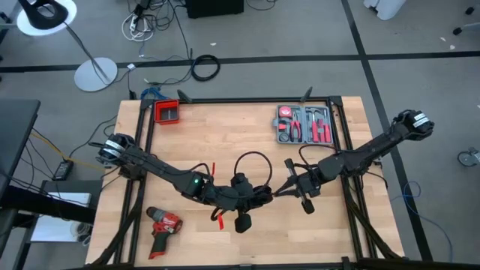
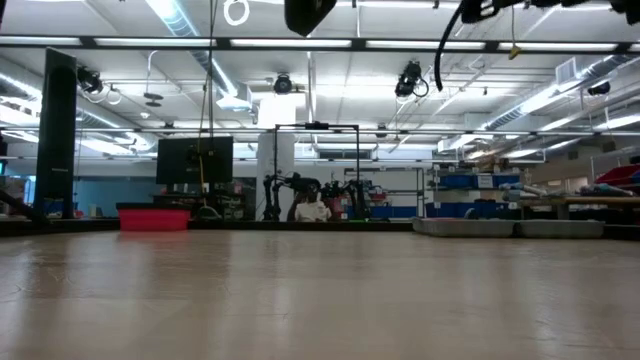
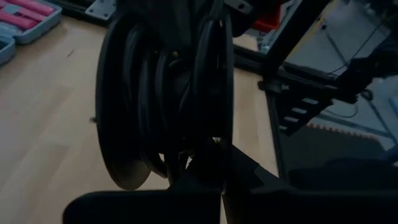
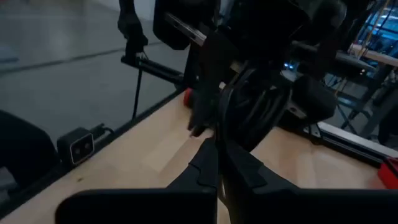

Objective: Coil cords
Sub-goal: Coil the black wire onto the black spool

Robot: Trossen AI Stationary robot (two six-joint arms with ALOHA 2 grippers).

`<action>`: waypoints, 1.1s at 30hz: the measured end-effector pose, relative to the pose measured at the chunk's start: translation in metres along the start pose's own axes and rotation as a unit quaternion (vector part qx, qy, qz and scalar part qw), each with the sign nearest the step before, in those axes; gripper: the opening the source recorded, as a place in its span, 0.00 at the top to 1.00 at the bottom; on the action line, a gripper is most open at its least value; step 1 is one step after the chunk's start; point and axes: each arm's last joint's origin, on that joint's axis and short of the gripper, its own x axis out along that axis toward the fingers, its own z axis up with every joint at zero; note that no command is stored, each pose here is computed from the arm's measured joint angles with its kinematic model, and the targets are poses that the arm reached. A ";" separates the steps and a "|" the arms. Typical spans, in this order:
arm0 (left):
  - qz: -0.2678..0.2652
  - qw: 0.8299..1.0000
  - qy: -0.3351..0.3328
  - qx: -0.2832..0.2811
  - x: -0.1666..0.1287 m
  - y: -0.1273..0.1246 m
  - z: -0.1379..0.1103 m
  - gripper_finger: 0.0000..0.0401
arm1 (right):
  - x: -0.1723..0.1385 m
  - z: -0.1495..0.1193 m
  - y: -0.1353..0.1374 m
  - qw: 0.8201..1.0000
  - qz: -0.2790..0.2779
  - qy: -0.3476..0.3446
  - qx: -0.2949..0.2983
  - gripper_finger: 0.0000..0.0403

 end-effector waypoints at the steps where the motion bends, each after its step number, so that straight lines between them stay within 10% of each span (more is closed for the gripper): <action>1: -0.006 1.000 -0.003 -0.002 0.001 -0.001 0.000 1.00 | 0.000 0.004 -0.001 1.000 0.001 0.003 -0.007 0.99; 33: -0.150 0.988 -0.008 -0.035 0.047 0.024 0.003 1.00 | 0.007 0.002 -0.042 0.997 0.062 0.010 -0.034 0.98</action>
